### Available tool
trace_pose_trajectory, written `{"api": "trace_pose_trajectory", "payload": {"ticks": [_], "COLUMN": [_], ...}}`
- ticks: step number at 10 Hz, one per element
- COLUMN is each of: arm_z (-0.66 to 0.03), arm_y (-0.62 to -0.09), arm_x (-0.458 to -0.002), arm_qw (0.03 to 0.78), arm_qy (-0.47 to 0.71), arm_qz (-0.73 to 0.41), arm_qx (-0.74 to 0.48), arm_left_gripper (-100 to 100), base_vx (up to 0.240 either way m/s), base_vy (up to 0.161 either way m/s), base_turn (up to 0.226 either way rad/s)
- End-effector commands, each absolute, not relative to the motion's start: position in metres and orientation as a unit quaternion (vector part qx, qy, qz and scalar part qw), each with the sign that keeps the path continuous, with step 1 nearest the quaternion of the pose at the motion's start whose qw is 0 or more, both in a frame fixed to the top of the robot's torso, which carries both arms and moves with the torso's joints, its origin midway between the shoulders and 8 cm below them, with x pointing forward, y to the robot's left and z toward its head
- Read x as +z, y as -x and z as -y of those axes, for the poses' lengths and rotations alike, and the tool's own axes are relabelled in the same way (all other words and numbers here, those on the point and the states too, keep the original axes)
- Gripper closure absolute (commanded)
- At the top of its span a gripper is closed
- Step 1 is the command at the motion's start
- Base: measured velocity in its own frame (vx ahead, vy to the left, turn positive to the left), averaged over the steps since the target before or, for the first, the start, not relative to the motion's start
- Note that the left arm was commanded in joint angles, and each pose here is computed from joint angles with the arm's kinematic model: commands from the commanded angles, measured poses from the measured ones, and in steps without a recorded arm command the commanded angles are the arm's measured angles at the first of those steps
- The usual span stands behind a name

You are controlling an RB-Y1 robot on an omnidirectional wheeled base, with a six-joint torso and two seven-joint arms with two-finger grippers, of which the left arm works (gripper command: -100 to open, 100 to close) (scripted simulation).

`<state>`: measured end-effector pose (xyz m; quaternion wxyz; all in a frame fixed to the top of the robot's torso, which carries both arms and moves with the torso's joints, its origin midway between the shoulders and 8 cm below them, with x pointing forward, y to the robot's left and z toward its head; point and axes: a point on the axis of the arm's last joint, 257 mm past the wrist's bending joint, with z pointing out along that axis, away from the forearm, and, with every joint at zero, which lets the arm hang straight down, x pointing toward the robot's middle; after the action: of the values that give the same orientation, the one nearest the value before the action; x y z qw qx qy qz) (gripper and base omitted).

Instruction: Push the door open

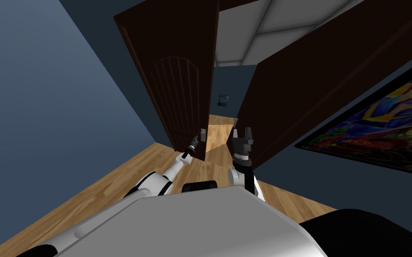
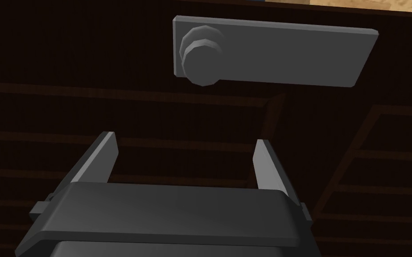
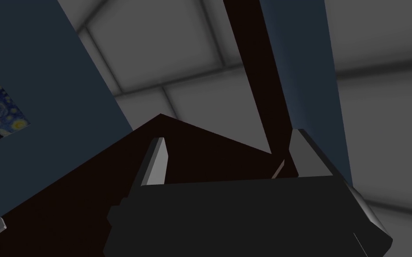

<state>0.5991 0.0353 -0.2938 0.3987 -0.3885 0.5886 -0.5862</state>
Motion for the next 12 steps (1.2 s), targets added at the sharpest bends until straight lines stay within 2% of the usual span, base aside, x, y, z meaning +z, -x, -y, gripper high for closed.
{"api": "trace_pose_trajectory", "payload": {"ticks": [1, 7, 9, 10, 12], "arm_z": [-0.047, -0.043, -0.043, -0.043, -0.043], "arm_y": [-0.602, -0.601, -0.601, -0.601, -0.601], "arm_x": [-0.296, -0.297, -0.296, -0.296, -0.296], "arm_qw": [0.406, 0.402, 0.404, 0.404, 0.404], "arm_qy": [0.388, 0.395, 0.394, 0.394, 0.394], "arm_qz": [-0.590, -0.585, -0.585, -0.585, -0.585], "arm_qx": [-0.580, -0.583, -0.583, -0.583, -0.583], "arm_left_gripper": [-100, -100, -100, 100, 100], "base_vx": [0.176, 0.190, 0.079, 0.000, -0.006], "base_vy": [-0.065, -0.079, -0.031, 0.000, 0.005], "base_turn": [-0.014, -0.024, -0.002, 0.000, -0.010]}}
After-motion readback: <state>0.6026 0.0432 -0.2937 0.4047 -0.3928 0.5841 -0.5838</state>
